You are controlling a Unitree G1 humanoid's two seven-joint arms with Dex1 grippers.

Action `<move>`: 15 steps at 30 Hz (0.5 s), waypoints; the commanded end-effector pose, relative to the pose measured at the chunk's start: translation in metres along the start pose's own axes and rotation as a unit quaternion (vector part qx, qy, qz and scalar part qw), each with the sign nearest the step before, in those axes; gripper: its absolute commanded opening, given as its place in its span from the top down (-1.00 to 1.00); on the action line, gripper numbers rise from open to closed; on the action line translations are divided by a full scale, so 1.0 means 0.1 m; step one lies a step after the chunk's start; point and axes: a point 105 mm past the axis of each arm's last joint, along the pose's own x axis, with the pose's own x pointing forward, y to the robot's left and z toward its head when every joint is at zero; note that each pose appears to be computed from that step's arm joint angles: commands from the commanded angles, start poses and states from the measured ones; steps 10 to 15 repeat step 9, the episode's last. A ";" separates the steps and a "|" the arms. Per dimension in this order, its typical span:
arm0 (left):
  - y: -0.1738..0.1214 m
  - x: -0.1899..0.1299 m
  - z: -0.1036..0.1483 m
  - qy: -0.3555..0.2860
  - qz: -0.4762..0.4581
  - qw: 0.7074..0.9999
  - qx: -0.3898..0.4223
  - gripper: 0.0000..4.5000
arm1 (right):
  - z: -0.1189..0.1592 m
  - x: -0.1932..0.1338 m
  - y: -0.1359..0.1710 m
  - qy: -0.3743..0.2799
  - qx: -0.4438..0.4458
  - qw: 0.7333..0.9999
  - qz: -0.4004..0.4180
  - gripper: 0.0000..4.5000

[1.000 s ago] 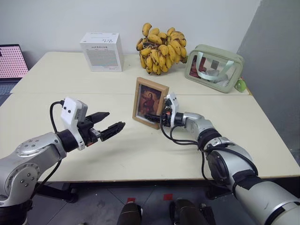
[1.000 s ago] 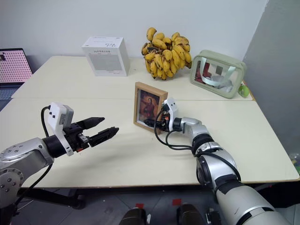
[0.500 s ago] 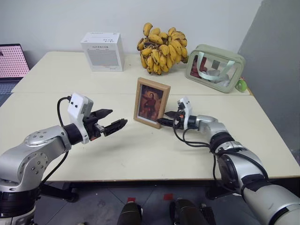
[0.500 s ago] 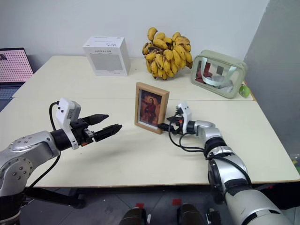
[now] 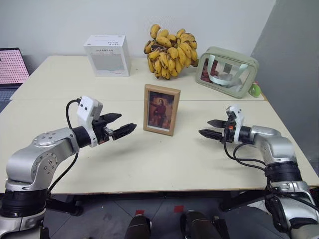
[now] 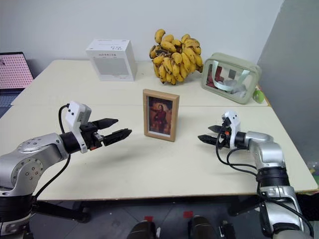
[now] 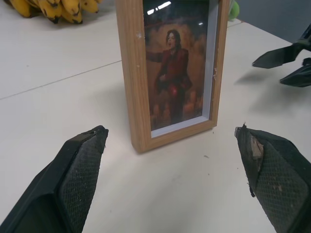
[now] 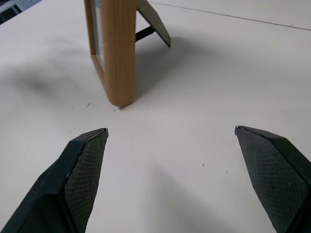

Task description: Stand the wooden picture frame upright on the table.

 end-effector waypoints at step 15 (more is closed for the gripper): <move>0.20 -0.22 0.17 0.017 -0.007 1.000 0.015 -1.00 | 0.53 -0.31 0.56 -0.034 -0.041 0.997 0.048 -0.96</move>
